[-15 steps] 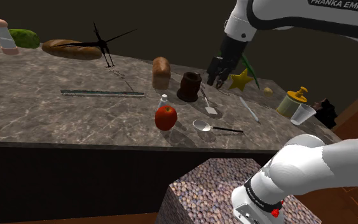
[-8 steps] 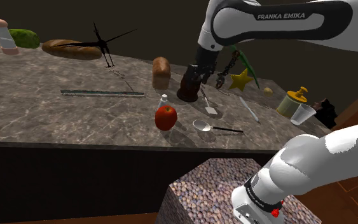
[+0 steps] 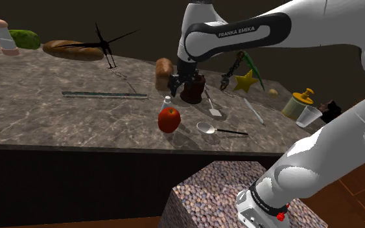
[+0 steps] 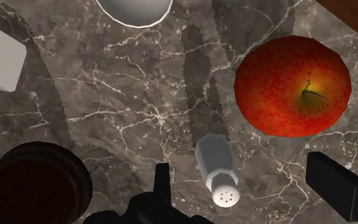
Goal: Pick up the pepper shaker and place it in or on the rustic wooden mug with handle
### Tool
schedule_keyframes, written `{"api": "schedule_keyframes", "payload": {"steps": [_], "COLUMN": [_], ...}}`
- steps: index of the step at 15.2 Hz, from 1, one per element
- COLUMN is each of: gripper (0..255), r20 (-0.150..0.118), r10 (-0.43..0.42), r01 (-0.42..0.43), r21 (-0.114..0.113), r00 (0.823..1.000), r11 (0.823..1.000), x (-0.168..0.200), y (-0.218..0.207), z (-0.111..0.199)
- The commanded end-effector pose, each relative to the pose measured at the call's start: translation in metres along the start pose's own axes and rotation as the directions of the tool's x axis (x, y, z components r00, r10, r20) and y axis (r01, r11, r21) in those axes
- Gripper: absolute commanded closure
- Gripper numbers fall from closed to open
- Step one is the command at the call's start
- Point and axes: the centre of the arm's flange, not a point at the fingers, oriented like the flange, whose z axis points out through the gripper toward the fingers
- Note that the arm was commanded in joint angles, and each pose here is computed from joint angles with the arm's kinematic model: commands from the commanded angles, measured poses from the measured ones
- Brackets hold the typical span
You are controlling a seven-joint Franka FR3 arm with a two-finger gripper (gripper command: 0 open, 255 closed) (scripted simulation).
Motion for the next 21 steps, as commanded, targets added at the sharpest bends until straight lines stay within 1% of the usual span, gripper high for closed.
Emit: {"api": "schedule_keyframes", "payload": {"steps": [1,6,7,14,21], "gripper": [0,0,0,0,0], "r20": [0.001,0.005,0.005,0.005,0.005], "r10": [-0.002,-0.006,-0.006,-0.006,-0.006], "r01": [0.002,0.006,0.007,0.007,0.007], "r21": [-0.007,-0.027,-0.027,-0.027,-0.027], "r00": [1.000,1.000,1.000,1.000,1.000], "r11": [1.000,1.000,1.000,1.000,1.000], "x": [0.020,0.069,0.070,0.070,0.070], "y": [-0.003,-0.018,-0.018,-0.017,-0.017], "z": [0.018,0.061,0.062,0.102,0.102]}}
